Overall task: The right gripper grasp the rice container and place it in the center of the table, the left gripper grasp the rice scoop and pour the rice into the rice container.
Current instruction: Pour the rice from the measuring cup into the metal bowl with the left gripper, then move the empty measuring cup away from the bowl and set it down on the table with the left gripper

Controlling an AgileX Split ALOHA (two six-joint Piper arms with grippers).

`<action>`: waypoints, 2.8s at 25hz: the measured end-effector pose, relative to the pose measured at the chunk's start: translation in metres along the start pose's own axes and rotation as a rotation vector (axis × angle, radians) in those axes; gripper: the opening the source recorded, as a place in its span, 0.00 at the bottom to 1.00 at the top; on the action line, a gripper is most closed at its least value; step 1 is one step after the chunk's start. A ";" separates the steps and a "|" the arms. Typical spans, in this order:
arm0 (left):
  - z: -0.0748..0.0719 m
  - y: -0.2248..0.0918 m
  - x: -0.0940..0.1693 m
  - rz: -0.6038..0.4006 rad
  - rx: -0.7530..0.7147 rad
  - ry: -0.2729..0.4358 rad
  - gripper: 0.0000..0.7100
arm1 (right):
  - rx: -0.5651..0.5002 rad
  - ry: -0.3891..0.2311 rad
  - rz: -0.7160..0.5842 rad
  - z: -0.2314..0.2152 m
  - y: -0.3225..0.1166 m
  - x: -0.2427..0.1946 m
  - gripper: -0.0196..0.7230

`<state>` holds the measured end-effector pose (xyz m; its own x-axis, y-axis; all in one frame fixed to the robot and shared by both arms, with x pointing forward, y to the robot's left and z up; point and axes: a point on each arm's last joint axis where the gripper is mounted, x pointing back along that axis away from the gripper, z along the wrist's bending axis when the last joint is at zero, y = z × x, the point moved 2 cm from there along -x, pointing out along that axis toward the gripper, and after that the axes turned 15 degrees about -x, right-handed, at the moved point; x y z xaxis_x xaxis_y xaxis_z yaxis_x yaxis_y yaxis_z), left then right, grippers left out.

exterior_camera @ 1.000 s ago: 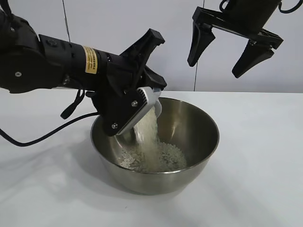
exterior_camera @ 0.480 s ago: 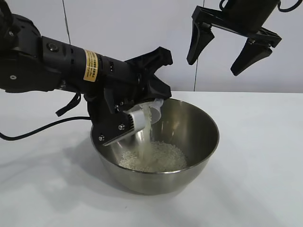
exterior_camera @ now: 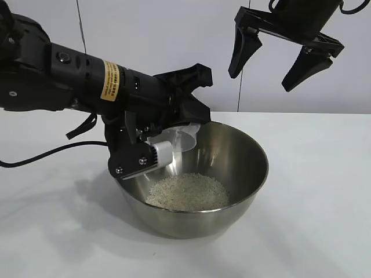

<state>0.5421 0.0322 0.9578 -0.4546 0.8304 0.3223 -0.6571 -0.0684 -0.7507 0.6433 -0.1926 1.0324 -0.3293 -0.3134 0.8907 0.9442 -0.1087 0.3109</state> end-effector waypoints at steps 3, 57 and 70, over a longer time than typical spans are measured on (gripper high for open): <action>0.010 -0.008 0.001 0.065 0.228 0.101 0.01 | 0.000 0.000 -0.001 0.000 0.000 0.000 0.96; -0.178 0.048 0.109 0.856 2.223 0.191 0.01 | 0.000 0.004 -0.031 0.000 0.003 0.000 0.96; -0.191 0.067 0.102 0.857 2.234 0.114 0.13 | 0.000 0.004 -0.031 0.000 0.003 0.000 0.96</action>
<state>0.5670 0.2178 0.8301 -0.8906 0.3187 0.3245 0.1570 -0.4543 0.8769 0.6466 -0.1925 1.0337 -0.3584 -0.3139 0.8792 0.9336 -0.1184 0.3383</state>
